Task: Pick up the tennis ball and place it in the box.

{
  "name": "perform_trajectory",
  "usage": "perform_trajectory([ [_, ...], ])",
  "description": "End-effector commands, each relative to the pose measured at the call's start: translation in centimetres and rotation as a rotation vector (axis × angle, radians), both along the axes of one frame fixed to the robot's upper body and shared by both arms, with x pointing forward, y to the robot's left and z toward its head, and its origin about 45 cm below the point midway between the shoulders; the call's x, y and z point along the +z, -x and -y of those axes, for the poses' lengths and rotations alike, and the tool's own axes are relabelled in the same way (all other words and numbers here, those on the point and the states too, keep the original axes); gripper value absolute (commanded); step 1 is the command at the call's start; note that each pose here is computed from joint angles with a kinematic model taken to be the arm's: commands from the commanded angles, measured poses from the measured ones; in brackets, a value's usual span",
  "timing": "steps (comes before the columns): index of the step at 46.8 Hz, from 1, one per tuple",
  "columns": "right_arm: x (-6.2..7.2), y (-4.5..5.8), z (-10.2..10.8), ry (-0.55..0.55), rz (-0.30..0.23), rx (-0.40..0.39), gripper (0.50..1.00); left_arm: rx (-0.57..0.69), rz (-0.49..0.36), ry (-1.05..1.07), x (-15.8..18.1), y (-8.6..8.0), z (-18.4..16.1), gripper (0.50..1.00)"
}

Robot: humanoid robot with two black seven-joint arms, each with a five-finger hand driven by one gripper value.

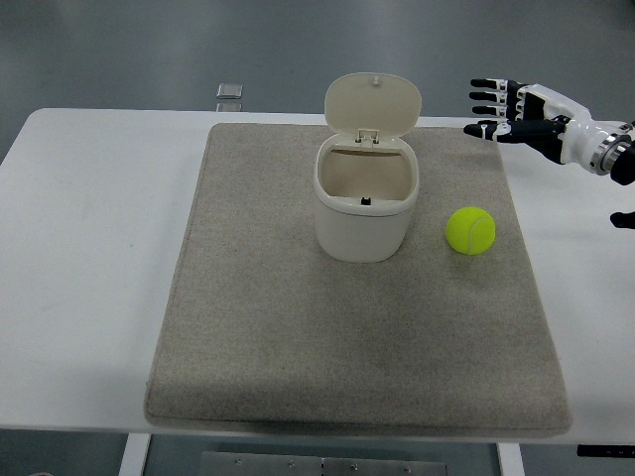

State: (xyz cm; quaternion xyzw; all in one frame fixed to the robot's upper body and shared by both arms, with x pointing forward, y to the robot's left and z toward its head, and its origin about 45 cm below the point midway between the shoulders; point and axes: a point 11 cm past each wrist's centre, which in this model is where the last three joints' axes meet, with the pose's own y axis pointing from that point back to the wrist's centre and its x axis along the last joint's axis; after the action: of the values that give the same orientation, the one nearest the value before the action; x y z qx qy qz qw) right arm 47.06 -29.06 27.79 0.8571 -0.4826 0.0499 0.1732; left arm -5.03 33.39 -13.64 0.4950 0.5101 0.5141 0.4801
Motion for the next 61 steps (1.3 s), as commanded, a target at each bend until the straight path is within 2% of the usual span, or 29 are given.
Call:
perform_trajectory([
  [1,0.5,0.5,1.0,0.065,0.028,0.037,0.921,0.000,-0.001,0.000,0.0,0.0,0.0,0.996],
  [7,-0.1,1.3,1.4,0.148,0.041,0.106,0.919,0.000,-0.001,0.000,0.0,0.0,0.0,0.996],
  [20,-1.6,3.1,-0.5,0.414,0.140,0.340,0.919,0.000,0.001,0.000,0.0,0.0,0.0,0.996],
  [24,-1.6,3.6,0.6,0.492,0.156,0.372,0.917,0.000,0.001,0.000,0.0,0.0,0.0,0.996],
  [32,-1.9,4.2,0.0,0.571,0.181,0.444,0.917,0.000,0.001,0.000,0.0,0.0,0.0,0.996],
  [48,-4.0,5.0,-0.2,0.681,0.196,0.503,0.913,0.001,0.000,0.000,0.0,0.0,0.0,0.996],
  [61,-4.6,4.9,-1.1,0.688,0.217,0.508,0.903,0.000,0.001,0.000,0.0,0.0,0.0,0.996],
])
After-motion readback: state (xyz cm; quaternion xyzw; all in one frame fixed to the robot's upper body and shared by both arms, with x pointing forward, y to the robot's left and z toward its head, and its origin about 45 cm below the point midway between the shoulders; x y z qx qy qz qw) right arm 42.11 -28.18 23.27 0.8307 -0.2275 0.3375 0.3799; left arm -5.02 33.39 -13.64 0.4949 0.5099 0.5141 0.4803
